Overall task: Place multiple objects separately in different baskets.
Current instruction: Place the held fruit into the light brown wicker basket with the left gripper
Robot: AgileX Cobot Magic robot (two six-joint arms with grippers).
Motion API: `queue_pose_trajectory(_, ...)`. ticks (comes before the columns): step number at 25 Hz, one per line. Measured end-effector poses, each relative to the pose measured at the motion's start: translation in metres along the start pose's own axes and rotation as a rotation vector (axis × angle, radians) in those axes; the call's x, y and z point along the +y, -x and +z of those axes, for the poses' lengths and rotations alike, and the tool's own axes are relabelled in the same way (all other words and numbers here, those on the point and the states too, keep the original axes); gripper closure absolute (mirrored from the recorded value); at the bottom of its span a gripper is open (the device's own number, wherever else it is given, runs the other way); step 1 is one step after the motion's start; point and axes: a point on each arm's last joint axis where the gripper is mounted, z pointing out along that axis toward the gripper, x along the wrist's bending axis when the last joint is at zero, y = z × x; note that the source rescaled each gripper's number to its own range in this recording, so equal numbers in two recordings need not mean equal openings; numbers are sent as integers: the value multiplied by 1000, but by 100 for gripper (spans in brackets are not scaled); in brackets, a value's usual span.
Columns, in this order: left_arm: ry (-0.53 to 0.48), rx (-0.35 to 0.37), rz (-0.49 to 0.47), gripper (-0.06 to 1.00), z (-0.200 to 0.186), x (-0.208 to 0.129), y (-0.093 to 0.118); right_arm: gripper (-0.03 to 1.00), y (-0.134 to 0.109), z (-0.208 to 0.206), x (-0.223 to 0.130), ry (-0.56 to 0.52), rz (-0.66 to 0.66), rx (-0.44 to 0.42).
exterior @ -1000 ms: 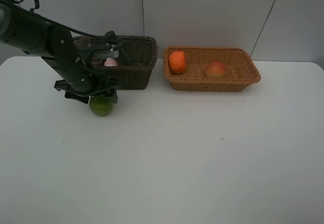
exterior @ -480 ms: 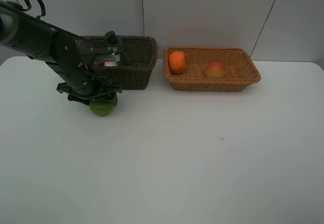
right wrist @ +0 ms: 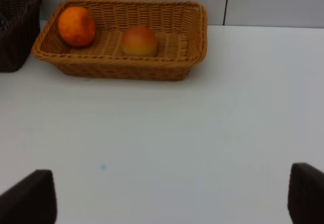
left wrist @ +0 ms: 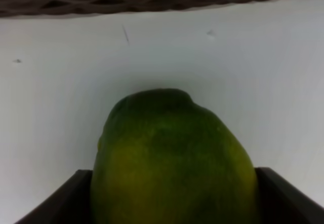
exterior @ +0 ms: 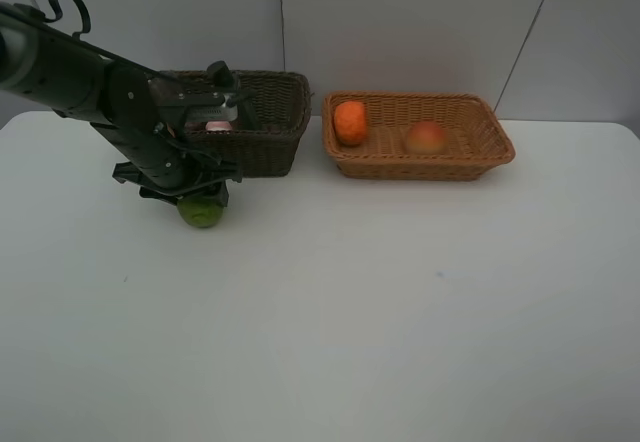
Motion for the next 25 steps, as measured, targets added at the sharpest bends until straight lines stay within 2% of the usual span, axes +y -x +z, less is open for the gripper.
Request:
queue_pose_trajectory(16,15,-2,8,15,-1,2,0,0,0,0,0,0,0,0)
queue_pose_trajectory(21,4,-2,10,15,-22,12,5,0,0,0,0,0,0,0)
queue_pose_trajectory(25,2,-17,42,15,-46,17,19,0,0,0,0,0,0,0)
